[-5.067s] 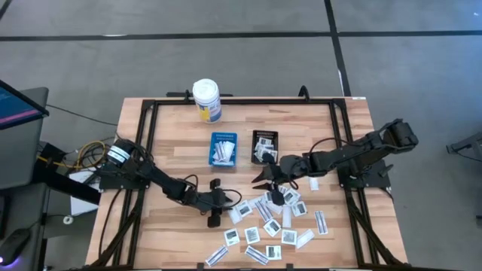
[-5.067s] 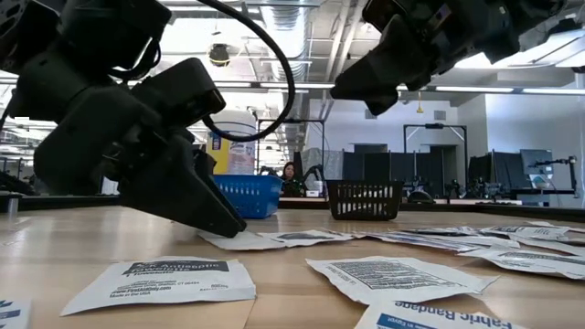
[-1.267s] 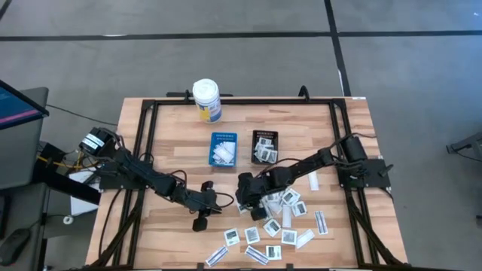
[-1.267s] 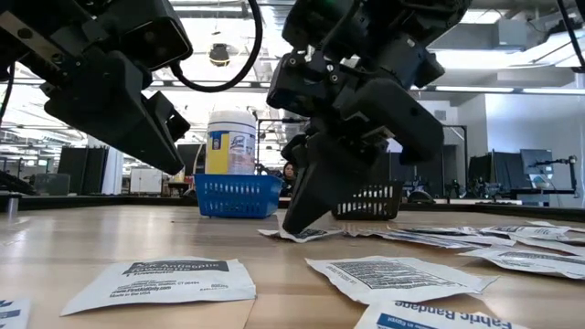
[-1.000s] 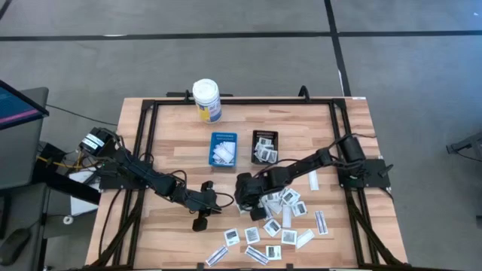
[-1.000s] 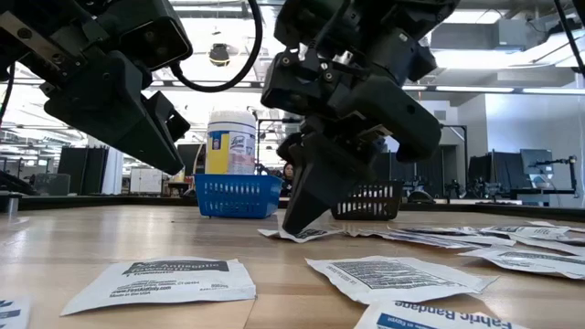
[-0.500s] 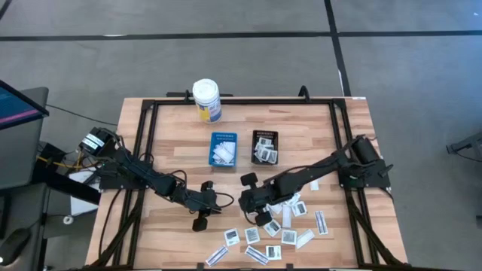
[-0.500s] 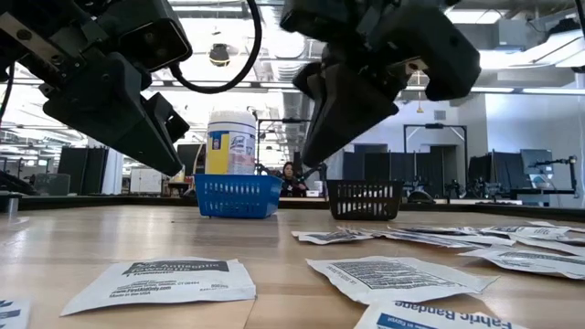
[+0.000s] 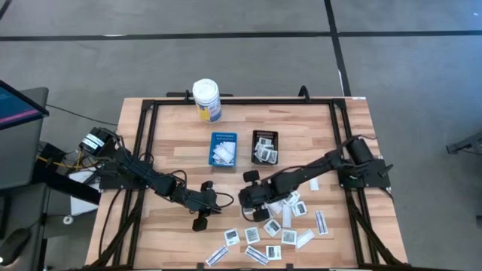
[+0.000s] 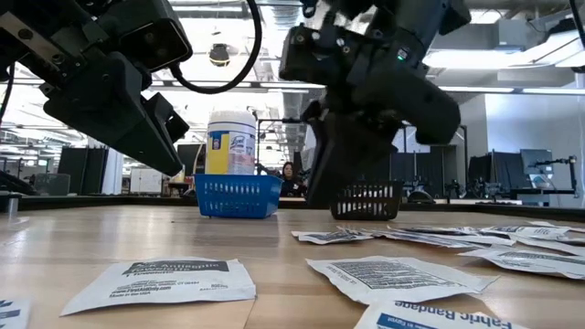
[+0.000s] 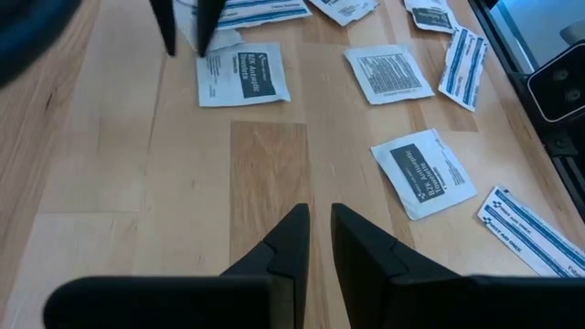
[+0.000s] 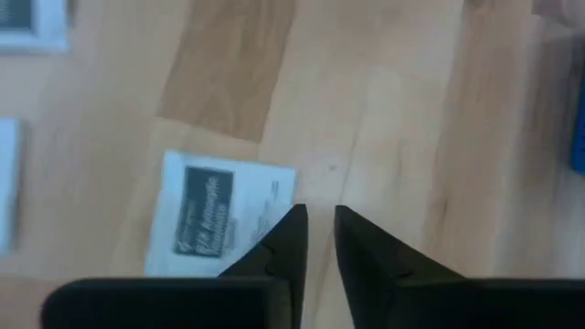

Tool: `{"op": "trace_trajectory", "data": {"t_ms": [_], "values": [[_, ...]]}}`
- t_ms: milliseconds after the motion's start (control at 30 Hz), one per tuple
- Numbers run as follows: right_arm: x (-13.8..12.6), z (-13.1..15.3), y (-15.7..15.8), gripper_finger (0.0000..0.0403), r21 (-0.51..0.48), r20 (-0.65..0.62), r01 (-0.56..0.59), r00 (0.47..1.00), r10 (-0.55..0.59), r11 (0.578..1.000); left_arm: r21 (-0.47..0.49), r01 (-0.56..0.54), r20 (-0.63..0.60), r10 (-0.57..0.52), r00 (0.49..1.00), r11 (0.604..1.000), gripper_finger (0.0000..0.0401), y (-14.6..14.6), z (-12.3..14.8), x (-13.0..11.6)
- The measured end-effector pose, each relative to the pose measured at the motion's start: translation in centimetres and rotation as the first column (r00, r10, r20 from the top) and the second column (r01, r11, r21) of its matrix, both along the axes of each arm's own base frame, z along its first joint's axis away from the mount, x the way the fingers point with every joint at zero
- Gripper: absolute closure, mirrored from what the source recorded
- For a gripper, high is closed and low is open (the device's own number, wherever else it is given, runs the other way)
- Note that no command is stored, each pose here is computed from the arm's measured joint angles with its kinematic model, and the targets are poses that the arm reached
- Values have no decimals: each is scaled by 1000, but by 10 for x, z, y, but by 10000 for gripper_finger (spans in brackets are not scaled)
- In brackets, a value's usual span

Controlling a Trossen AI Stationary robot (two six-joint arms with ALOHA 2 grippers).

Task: Pick & Place First Aid Supplies

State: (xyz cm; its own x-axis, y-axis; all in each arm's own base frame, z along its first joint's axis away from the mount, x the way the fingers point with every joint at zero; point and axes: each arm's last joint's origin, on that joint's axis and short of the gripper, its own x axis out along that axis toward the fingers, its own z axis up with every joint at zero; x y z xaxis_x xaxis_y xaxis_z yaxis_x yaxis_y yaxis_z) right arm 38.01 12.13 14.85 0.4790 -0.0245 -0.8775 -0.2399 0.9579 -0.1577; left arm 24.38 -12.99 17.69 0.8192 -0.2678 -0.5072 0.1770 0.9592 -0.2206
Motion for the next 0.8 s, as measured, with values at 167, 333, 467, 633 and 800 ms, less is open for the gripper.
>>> {"op": "trace_trajectory", "data": {"t_ms": [167, 333, 467, 633, 800], "values": [[5, -9, -2, 315, 109, -26, -11, 1000, 14, 994, -2, 0, 4, 0, 1000, 1000, 352, 0, 0, 0], [11, -25, -4, 299, 134, -40, -40, 998, 46, 990, -3, 0, 4, 0, 1000, 1000, 352, 0, 0, 0], [15, -29, -14, 292, 134, -48, -17, 999, 24, 991, -2, 0, 4, 0, 1000, 1000, 352, 0, 0, 0], [20, -33, -21, 293, 93, -14, -82, 996, 83, 992, -2, 0, 4, 0, 1000, 1000, 352, 0, 0, 0], [22, -39, -23, 317, 81, -19, -104, 994, 105, 991, -3, 0, 4, 0, 1000, 1000, 352, 0, 0, 0]]}}
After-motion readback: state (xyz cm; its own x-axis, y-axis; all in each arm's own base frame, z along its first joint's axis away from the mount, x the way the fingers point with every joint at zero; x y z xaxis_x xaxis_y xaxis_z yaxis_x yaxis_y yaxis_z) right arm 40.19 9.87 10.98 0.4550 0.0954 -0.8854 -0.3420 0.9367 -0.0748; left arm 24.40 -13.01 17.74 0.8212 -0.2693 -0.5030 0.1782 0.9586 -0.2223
